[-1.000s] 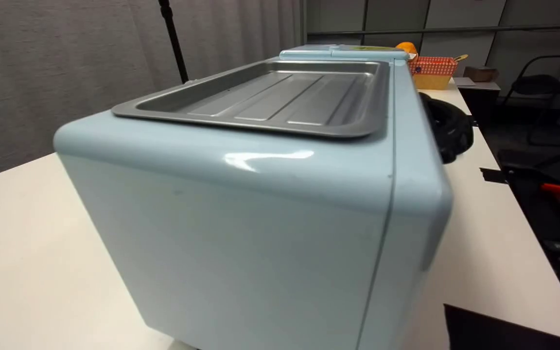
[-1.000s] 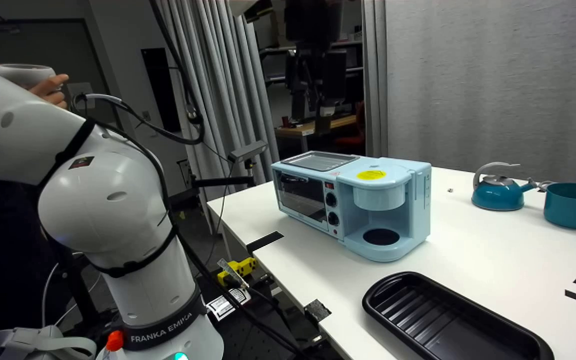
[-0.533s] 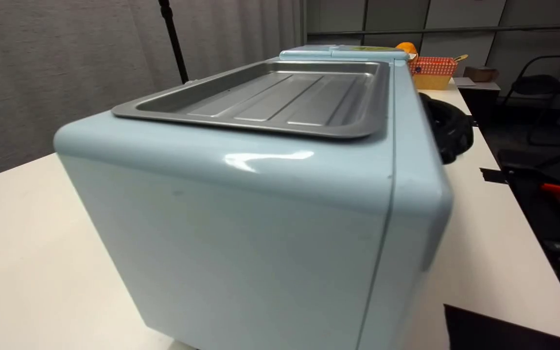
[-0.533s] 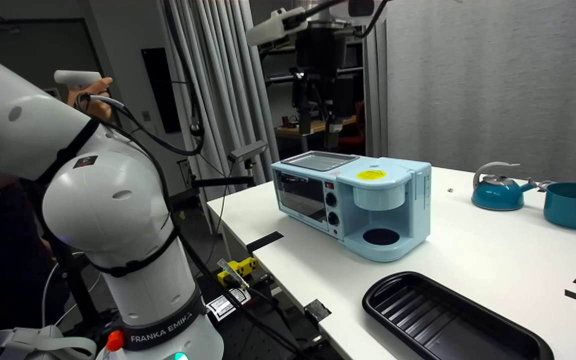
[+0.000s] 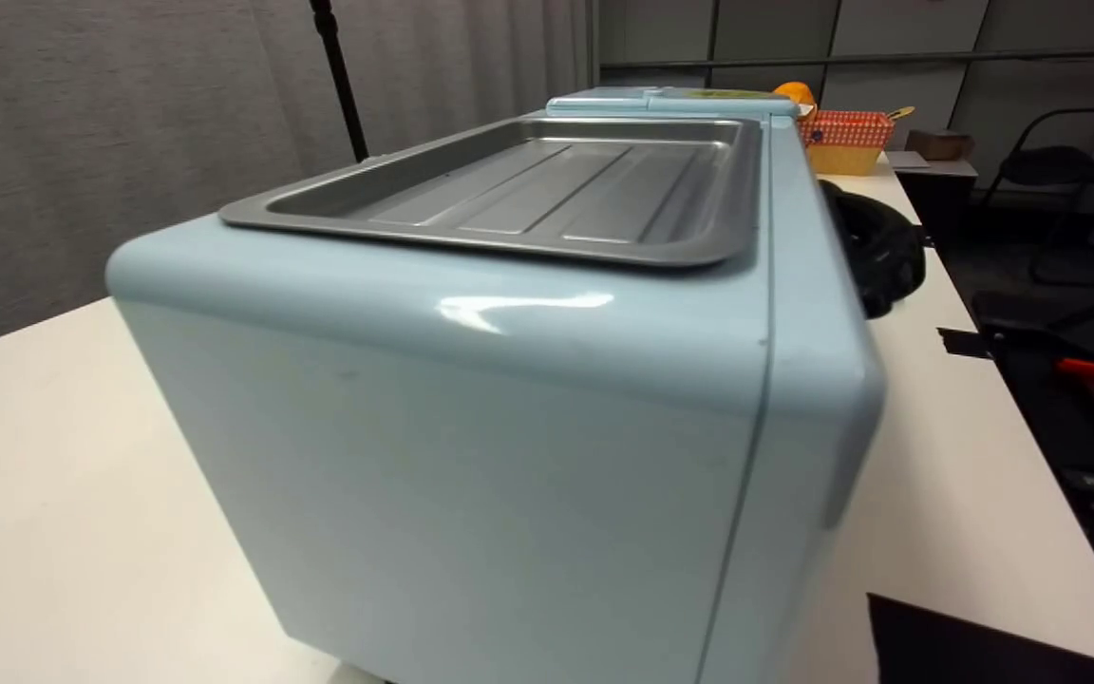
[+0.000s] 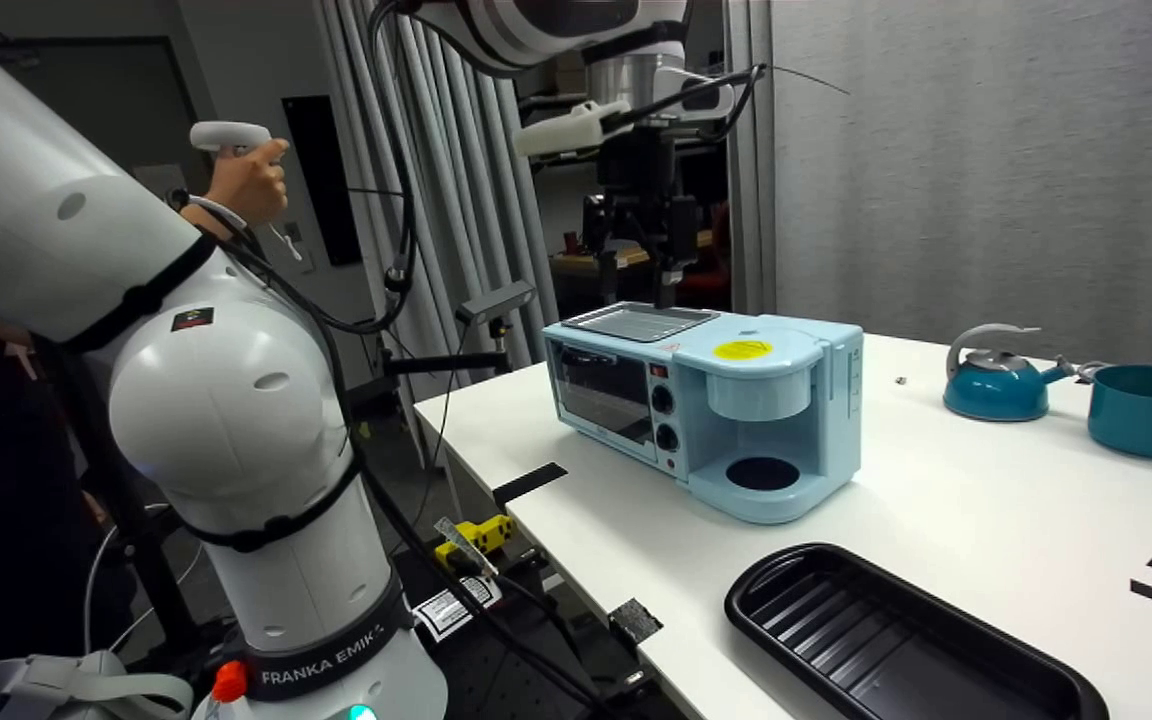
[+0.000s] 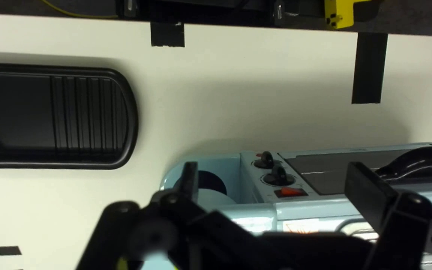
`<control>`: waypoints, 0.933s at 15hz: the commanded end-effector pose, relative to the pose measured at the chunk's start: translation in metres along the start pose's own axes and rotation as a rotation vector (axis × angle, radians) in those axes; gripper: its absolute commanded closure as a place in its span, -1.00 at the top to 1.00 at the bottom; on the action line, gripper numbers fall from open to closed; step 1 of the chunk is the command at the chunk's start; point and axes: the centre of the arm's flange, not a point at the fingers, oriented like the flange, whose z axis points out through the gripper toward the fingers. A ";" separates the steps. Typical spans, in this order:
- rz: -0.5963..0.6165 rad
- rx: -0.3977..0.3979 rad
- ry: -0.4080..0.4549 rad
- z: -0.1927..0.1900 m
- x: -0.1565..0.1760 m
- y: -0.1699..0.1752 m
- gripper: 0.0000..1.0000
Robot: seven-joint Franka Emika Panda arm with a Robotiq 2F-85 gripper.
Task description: Press the button on the top right side of the breakfast station
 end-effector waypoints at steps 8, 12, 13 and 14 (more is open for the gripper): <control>-0.061 -0.026 -0.013 0.012 0.046 -0.026 1.00; -0.060 -0.025 -0.014 0.012 0.045 -0.025 1.00; -0.060 -0.025 -0.014 0.012 0.045 -0.025 1.00; -0.060 -0.025 -0.014 0.012 0.045 -0.025 1.00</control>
